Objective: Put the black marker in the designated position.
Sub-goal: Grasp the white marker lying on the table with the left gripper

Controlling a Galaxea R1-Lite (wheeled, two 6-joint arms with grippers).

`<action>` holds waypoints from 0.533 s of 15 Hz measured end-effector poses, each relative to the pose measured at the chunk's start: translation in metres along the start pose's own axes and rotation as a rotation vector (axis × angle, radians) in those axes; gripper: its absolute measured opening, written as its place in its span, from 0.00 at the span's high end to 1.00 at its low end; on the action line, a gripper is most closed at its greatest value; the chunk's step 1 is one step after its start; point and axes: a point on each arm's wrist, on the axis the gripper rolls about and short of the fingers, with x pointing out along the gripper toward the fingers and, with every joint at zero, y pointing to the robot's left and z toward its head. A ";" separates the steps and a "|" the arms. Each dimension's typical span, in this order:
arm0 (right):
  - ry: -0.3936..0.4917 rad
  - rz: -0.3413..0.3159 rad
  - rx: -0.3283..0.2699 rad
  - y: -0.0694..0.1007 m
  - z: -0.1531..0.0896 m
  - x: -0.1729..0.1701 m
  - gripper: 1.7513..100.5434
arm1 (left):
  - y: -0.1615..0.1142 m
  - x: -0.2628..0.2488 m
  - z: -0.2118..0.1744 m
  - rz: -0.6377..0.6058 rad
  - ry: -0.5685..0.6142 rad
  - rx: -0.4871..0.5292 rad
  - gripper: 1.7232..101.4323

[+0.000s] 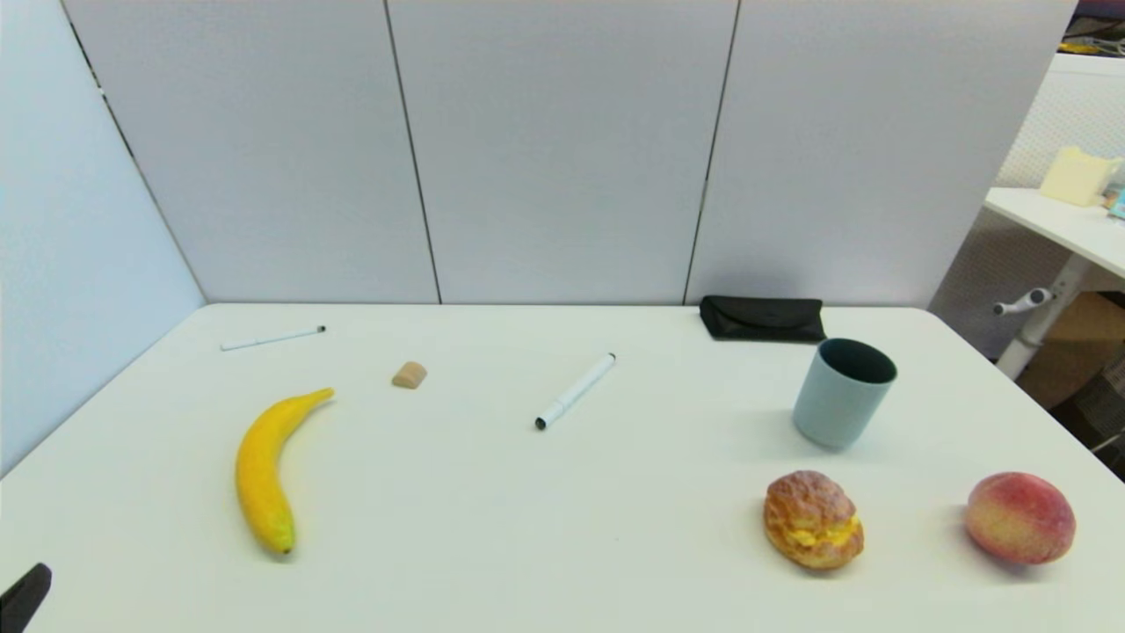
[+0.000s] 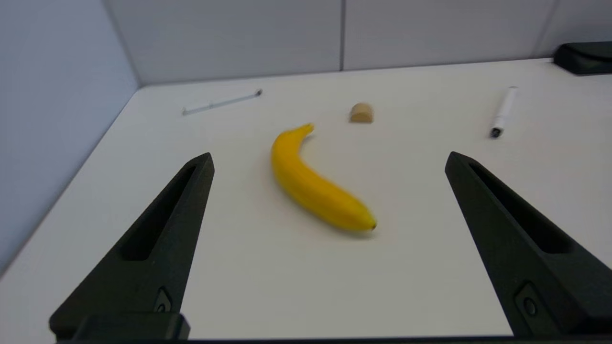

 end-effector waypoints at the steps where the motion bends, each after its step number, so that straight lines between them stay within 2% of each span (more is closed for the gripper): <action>1: 0.000 0.000 0.000 0.000 0.000 0.000 0.03 | 0.001 0.007 0.017 -0.040 0.006 0.018 0.04; 5: 0.000 0.000 0.000 0.000 0.000 0.000 0.03 | -0.005 0.047 0.077 -0.244 0.026 0.101 0.04; 8: 0.000 0.000 0.000 0.000 0.000 0.000 0.03 | -0.017 0.084 0.118 -0.333 0.045 0.186 0.04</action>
